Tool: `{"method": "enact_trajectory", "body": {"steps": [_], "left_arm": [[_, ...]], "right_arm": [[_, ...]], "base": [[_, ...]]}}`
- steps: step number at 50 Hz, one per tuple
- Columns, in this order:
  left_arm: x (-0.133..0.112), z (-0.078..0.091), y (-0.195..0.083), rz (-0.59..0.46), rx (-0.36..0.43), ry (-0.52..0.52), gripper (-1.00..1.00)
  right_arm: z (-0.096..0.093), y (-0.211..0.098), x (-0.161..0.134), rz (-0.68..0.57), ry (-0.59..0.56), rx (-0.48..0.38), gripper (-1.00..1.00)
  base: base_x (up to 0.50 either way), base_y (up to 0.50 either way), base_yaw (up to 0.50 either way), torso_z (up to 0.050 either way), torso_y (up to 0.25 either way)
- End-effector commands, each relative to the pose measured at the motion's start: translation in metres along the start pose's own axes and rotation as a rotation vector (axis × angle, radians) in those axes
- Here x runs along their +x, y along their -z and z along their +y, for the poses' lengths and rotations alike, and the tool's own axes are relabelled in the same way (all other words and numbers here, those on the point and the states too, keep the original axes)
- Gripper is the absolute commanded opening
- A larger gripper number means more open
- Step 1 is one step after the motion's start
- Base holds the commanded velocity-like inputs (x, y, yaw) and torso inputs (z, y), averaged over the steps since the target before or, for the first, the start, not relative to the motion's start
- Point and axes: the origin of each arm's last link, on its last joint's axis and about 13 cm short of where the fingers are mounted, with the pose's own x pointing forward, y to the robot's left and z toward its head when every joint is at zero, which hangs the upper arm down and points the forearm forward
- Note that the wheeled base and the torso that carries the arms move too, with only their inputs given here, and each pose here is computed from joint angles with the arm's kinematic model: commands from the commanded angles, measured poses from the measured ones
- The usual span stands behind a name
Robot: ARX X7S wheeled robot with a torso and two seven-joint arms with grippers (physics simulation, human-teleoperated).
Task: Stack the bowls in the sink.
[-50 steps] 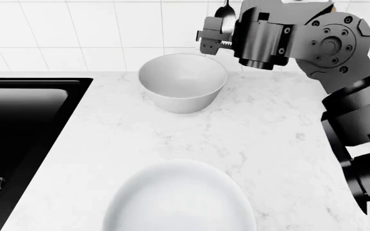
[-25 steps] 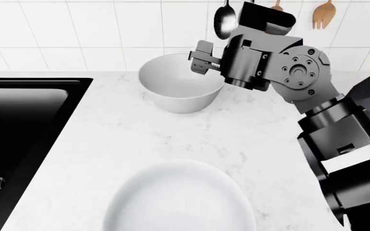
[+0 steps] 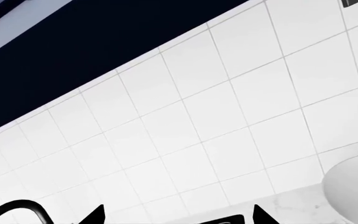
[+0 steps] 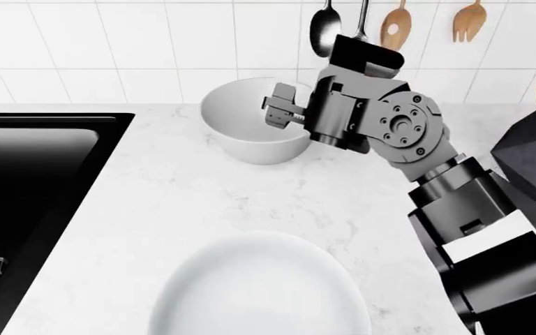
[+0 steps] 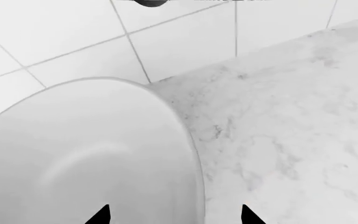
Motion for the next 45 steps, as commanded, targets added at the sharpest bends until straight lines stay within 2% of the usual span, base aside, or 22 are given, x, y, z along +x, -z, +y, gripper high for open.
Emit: {"method": "enact_trajectory", "body": {"steps": [1,23,24,45], "left_arm": [[0.0,0.001,0.001,0.001,-0.002,-0.002,1.0],[0.0,0.0,0.002,0.005,-0.001,0.0,1.0],[0.0,0.0,0.002,0.005,-0.001,0.0,1.0],[0.002,-0.002,0.002,0.002,-0.003,0.004,1.0]], "right_arm": [[0.001,0.009,0.009,0.029,0.002,0.013,1.0],[-0.006,0.017,0.021,0.031,0.032,0.022,1.0],[-0.007,0.017,0.021,0.028,0.031,0.019,-1.0],[-0.011,0.016,0.019,0.023,0.01,0.014,-1.0]], "base": [[0.0,0.0,0.0,0.0,0.0],[0.0,0.0,0.0,0.0,0.0],[0.0,0.0,0.0,0.0,0.0],[0.0,0.0,0.0,0.0,0.0]]}}
